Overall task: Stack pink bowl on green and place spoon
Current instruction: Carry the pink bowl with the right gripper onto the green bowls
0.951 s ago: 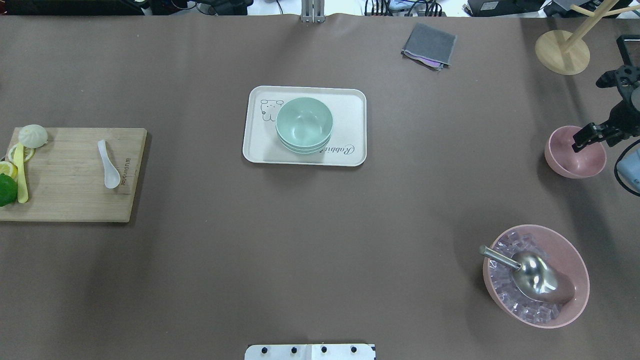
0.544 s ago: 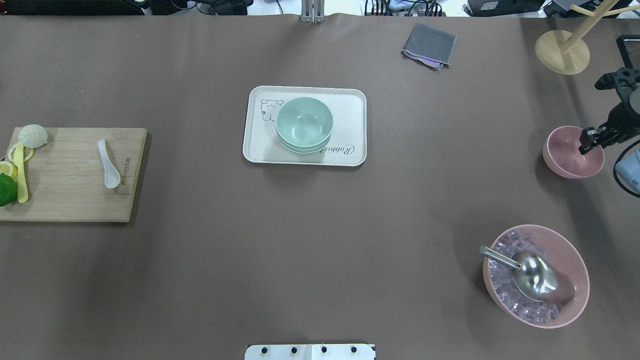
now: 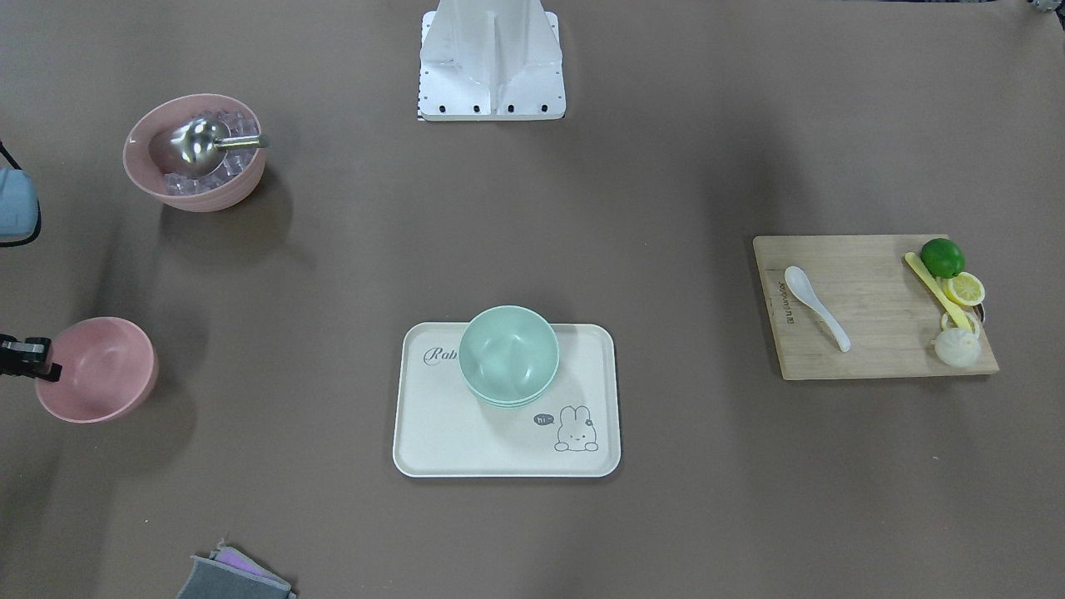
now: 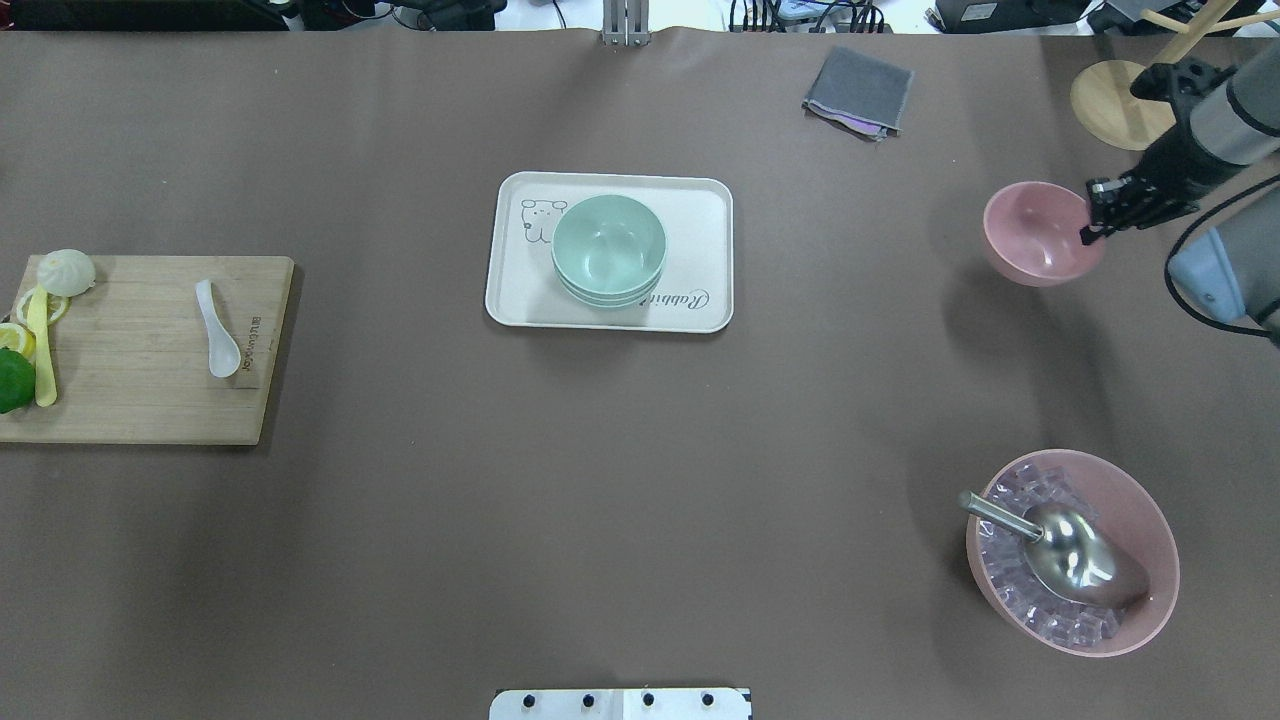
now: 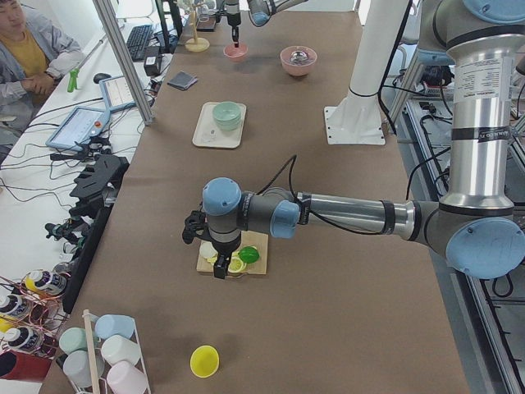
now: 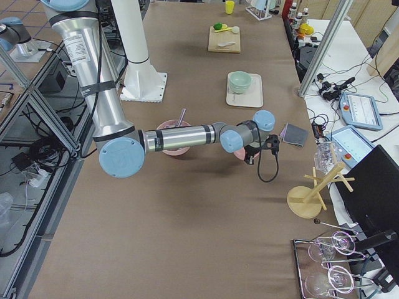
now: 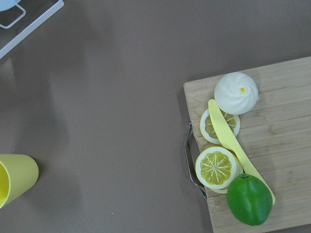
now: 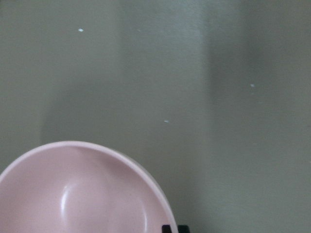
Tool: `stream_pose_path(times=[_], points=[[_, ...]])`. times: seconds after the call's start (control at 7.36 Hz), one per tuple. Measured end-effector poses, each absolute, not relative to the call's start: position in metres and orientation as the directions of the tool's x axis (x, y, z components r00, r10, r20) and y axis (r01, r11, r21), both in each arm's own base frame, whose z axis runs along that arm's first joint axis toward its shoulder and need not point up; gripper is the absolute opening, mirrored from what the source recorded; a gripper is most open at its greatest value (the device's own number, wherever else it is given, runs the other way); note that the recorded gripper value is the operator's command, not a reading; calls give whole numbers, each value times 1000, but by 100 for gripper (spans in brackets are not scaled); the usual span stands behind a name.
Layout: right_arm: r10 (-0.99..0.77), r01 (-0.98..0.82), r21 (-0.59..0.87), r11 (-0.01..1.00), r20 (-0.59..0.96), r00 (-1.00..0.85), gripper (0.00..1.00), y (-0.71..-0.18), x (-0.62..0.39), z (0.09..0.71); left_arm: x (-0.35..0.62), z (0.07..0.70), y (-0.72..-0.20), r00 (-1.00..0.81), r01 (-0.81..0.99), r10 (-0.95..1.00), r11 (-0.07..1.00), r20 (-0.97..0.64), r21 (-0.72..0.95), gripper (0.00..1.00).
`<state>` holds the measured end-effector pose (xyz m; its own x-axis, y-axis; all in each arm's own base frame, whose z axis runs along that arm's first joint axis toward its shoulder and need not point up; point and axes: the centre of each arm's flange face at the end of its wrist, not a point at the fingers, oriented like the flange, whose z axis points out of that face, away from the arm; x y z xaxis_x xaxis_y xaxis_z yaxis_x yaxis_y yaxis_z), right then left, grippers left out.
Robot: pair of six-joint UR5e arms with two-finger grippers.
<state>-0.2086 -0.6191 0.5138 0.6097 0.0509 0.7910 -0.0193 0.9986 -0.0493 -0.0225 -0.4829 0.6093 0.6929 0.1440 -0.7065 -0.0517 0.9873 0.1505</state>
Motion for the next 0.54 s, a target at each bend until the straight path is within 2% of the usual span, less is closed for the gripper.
stream_pose_path(times=[0.27,0.54], points=[[192,-76,-179,981,833,519,0,-632,-315,377,3,598,-487,663,-6,79,995,-744,100,98],[303,-128,-275,953,842,446,0,-619,-393,256,66,573,-504,675,16,33,998,-737,59,97]])
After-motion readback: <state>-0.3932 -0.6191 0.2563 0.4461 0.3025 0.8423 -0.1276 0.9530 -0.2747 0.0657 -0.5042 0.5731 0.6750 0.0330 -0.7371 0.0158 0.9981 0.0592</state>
